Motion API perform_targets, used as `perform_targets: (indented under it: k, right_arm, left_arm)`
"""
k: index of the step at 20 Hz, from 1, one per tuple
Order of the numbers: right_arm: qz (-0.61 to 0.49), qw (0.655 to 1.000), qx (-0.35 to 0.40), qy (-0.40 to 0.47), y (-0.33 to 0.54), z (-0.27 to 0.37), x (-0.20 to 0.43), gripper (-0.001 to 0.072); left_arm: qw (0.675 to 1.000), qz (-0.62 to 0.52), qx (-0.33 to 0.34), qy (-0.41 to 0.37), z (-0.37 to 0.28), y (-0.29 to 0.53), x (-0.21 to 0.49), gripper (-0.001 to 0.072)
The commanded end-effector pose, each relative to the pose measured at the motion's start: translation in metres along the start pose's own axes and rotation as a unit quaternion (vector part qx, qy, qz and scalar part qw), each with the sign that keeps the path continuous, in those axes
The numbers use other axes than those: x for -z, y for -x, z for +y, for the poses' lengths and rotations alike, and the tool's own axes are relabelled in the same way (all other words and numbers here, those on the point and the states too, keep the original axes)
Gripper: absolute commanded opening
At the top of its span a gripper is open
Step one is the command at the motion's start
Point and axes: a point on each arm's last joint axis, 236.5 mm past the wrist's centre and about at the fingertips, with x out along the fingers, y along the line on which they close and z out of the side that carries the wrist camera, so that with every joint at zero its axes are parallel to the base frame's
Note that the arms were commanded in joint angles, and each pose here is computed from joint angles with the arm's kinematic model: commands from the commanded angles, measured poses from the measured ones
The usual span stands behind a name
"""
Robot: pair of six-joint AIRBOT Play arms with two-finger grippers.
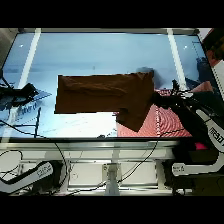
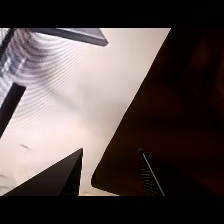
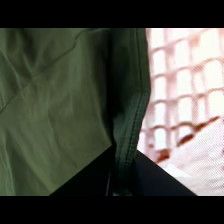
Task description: Fold the clothes and pants, and hang the long-sleeved shirts on hangers.
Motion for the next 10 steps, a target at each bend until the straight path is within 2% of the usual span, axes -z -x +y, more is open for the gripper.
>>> perform_targets:
  k: [1,4,6,10]
  right_arm:
    - [0.0,1.0,0.0,0.005,0.0018,0.0018,0.0004,0.0132]
    - [-0.002,1.0,0.001,0.006,0.0023,0.0017,-0.0007,0.0122]
    - [0.0,1.0,0.0,0.006,0.0023,0.002,0.0002,0.0015]
    - [0.0,1.0,-0.001,0.007,0.0035,0.0035,0.0002,0.0013]
  left_arm:
    - [1.0,-0.001,0.0,0.0,0.0005,0.0003,-0.0004,0.0428]
    - [1.0,0.0,0.0,0.0,0.0002,0.0003,-0.0003,0.0428]
    - [1.0,0.005,-0.001,0.0,0.0005,0.0003,0.0022,0.0427]
    - [1.0,0.019,-0.017,-0.01,0.0088,-0.0005,0.009,0.0427]
